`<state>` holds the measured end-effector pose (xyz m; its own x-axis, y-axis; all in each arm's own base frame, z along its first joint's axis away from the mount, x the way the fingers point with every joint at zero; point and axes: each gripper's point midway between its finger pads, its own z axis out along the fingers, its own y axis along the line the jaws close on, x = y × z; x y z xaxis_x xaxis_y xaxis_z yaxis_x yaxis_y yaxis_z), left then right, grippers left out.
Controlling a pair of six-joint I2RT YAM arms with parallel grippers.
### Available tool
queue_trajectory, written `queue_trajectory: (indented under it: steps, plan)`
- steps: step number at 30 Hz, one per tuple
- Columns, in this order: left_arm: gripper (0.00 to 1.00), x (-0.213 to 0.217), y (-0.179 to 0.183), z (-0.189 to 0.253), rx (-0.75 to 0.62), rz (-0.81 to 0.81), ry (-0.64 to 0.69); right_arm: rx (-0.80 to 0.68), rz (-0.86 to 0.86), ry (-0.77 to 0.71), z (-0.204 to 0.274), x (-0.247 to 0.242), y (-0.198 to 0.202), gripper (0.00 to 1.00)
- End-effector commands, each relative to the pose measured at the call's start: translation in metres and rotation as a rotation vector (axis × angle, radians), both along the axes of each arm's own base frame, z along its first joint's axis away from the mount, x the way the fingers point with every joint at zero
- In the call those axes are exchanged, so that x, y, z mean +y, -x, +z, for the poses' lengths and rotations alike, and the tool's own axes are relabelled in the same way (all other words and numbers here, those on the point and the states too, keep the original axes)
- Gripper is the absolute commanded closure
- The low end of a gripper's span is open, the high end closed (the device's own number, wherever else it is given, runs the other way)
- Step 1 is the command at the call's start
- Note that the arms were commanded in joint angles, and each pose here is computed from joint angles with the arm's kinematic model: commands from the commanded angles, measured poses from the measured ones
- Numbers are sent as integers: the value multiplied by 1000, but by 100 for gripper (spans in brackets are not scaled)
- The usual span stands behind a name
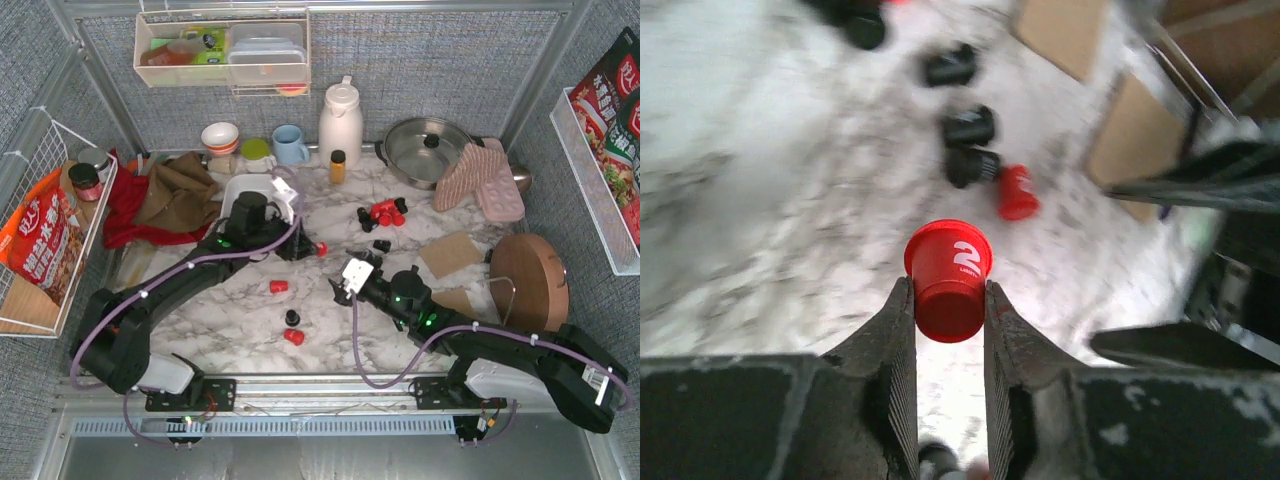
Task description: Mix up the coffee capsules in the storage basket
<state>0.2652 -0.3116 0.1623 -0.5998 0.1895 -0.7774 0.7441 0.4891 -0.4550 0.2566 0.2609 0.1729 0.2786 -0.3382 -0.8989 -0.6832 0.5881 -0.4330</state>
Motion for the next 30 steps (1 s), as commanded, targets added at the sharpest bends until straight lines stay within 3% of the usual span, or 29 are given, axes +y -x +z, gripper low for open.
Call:
queue_trajectory:
  steps: [1,6,14,16,21,30]
  plan:
    - [92,48,-60,13,-109,318,-11,69,-58,-48,6,-3,-6,23]
    - [82,131,-112,28,-193,654,10,362,-74,-114,-16,21,-5,24]
    - [75,177,-141,-3,-87,755,16,738,41,-74,-69,85,17,41]
    - [70,180,-143,-13,-56,763,-2,777,72,-29,-75,98,26,41]
    - [42,195,-145,-20,-47,823,-64,834,103,76,-95,118,46,41]
    - [20,204,-143,1,-106,866,-53,834,37,263,-122,113,54,41]
